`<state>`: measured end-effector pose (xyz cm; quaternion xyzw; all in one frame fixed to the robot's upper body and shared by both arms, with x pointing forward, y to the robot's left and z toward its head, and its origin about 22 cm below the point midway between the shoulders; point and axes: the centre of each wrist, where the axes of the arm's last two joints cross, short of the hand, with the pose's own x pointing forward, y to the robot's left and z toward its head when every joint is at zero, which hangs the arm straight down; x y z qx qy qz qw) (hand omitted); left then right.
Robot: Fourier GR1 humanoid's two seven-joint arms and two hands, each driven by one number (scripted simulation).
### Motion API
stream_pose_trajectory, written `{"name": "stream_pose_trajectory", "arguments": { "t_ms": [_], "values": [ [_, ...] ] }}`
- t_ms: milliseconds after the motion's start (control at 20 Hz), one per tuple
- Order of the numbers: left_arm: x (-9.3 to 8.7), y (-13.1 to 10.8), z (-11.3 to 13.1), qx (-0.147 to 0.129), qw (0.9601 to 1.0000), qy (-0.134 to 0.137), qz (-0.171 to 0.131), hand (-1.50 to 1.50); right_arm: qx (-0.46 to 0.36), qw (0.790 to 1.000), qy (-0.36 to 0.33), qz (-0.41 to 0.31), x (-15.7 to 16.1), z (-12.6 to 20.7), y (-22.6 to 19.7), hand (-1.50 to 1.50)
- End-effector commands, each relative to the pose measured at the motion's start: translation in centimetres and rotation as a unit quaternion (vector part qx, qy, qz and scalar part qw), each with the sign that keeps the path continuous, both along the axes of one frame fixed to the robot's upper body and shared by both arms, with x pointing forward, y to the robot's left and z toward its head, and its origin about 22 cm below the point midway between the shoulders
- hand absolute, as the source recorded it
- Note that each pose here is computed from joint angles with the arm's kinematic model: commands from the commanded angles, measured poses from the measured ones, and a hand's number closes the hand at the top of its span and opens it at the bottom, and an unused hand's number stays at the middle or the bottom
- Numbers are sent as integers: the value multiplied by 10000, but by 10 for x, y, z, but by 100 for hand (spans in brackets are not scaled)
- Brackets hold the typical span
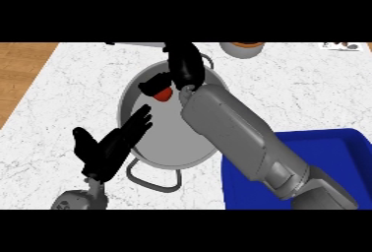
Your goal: Pick the bell pepper from the tray and place it in the pot
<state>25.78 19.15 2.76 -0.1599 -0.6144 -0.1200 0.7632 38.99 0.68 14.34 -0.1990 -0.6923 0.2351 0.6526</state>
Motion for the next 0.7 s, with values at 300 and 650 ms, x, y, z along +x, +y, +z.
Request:
{"name": "stream_pose_trajectory", "arguments": {
  "t_ms": [300,650],
  "values": [
    [9,5,8,46,10000,-19,21,0,1227,9912,-472,-147,6,-26,-15,-150],
    [2,12,1,-41,9997,0,258,0,1168,9882,-778,-614,19,-23,-16,-150]
  ]
}}
